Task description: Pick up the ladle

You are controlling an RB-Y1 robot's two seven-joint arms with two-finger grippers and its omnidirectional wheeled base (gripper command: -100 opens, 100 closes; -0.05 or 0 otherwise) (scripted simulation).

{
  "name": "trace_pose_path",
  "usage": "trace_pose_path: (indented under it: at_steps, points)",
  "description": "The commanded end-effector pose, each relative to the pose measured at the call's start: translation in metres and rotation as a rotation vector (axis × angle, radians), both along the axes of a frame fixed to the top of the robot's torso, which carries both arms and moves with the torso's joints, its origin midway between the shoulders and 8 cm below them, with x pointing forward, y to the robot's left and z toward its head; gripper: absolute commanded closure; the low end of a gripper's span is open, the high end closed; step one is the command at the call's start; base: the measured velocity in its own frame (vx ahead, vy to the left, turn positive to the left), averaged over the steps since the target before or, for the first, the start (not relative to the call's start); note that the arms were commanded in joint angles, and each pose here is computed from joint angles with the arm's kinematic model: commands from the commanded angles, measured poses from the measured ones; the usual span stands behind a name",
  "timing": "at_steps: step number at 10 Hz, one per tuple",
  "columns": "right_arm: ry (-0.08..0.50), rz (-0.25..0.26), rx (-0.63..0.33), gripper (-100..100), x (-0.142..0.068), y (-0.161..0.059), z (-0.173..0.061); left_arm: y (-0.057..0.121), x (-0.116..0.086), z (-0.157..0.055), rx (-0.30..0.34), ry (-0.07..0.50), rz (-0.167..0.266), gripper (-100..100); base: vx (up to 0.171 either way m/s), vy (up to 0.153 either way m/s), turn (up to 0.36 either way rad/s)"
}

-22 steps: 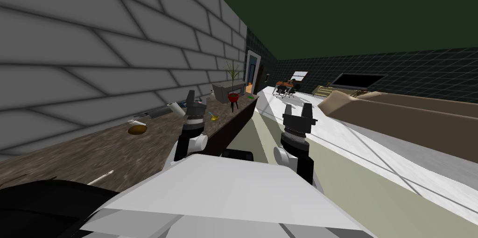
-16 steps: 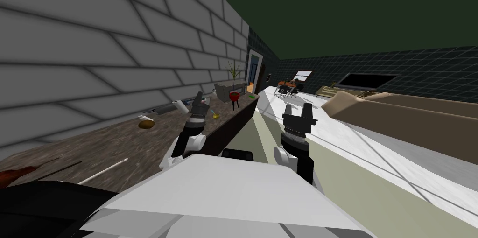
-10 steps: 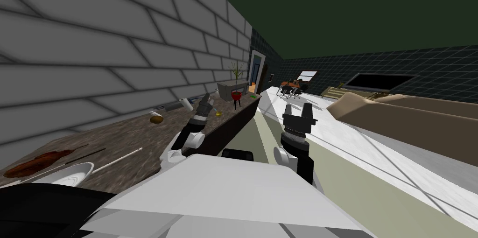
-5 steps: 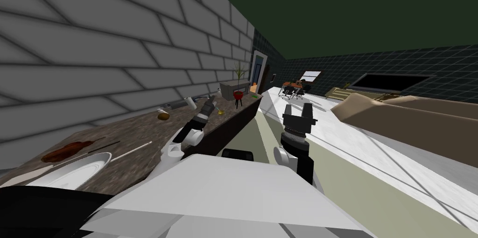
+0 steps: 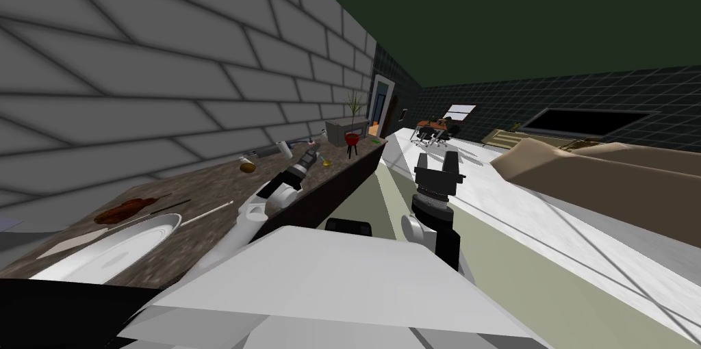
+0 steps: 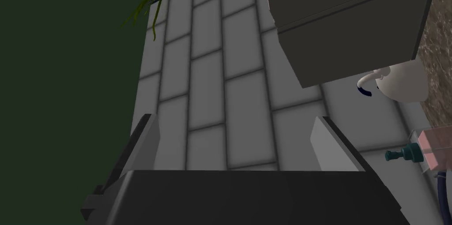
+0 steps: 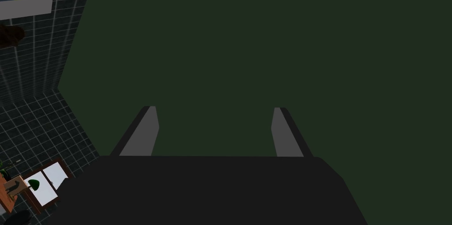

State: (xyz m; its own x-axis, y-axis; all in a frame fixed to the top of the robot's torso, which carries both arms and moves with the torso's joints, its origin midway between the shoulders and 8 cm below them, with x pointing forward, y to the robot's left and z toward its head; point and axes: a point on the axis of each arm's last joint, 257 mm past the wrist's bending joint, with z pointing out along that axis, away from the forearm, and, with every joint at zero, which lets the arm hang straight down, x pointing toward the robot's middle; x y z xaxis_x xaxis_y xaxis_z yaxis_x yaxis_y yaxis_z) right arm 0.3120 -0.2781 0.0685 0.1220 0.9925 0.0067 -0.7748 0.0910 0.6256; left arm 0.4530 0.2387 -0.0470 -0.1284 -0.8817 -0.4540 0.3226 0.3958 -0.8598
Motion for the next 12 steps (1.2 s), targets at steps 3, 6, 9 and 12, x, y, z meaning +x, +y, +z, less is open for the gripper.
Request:
trace_pose_path:
  at_steps: [3, 6, 9, 12]
  points:
    - [0.0, 0.0, 0.0, 0, 0.0, 0.0, 0.0, 0.002, 0.016, -0.027, 0.055, 0.094, -0.007, -100, -0.024, 0.015, 0.019]
    - [0.0, 0.0, 0.0, 0, 0.0, 0.0, 0.0, 0.013, 0.034, -0.054, 0.138, 0.189, -0.009, -100, -0.02, 0.017, 0.014]
    - [0.0, 0.0, 0.0, 0, 0.0, 0.0, 0.0, 0.019, 0.042, -0.076, 0.172, 0.273, -0.014, -100, -0.011, 0.016, 0.0]
    - [0.0, 0.0, 0.0, 0, 0.0, 0.0, 0.0, 0.036, 0.056, -0.102, 0.258, 0.373, -0.014, -100, -0.008, 0.015, -0.011]
